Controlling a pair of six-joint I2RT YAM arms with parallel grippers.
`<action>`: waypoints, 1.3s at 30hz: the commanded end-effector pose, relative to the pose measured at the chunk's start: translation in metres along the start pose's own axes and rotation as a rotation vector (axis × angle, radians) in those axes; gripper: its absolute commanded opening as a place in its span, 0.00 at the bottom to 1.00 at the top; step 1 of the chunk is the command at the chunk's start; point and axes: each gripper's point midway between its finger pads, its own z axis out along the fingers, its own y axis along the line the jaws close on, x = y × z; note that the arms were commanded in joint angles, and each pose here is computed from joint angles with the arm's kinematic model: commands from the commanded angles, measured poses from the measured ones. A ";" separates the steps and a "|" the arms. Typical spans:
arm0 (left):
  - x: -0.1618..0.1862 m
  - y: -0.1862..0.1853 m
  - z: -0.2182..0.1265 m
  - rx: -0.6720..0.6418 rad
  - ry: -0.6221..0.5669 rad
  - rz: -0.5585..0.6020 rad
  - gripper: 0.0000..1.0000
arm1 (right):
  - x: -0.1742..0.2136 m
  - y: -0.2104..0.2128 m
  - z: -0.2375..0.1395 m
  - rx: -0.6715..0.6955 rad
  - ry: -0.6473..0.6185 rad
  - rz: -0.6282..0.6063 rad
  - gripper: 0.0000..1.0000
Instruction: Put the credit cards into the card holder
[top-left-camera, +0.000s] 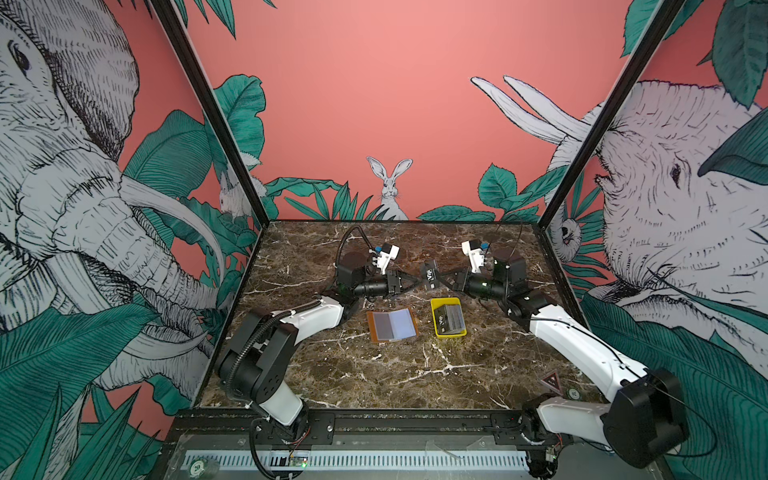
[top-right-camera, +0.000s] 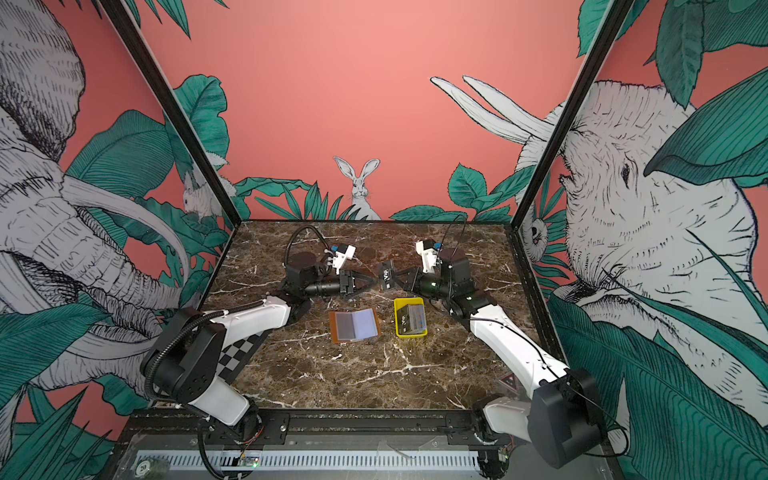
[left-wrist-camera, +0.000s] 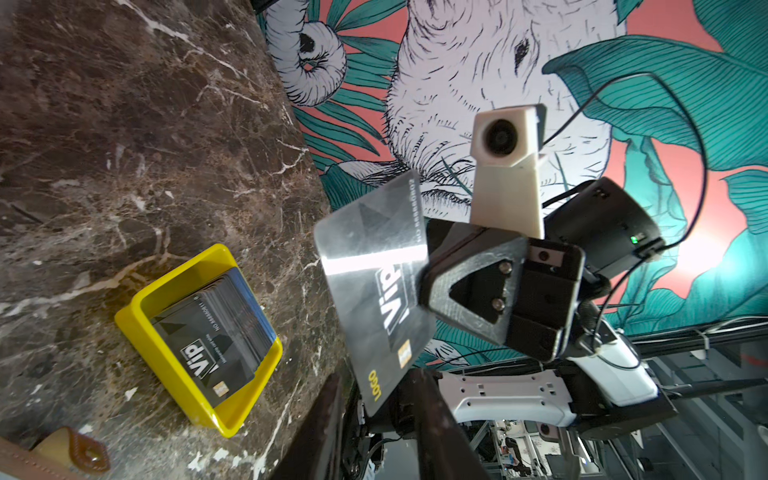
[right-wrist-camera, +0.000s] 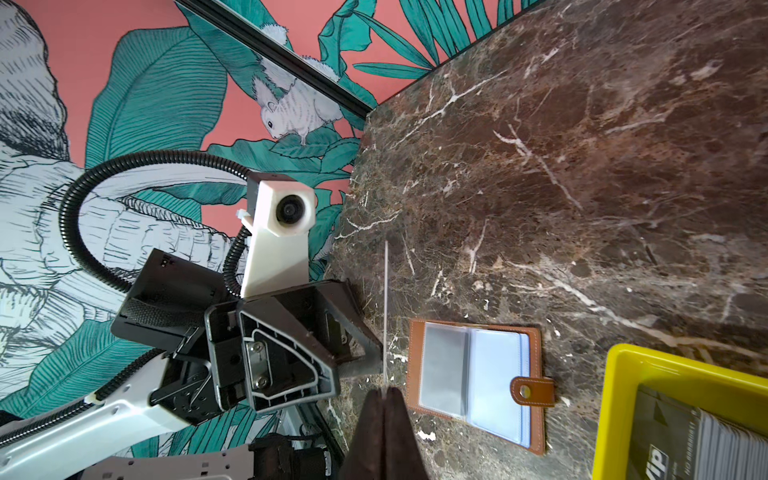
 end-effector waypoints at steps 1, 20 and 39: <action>-0.006 -0.018 -0.001 0.077 -0.004 0.025 0.31 | -0.008 0.018 0.001 -0.096 -0.013 -0.014 0.00; -0.006 0.014 -0.002 0.016 -0.014 -0.049 0.31 | 0.001 0.006 -0.002 -0.043 -0.008 -0.012 0.00; -0.012 -0.006 -0.003 0.088 -0.014 -0.030 0.27 | 0.006 0.007 0.011 -0.131 0.027 0.049 0.00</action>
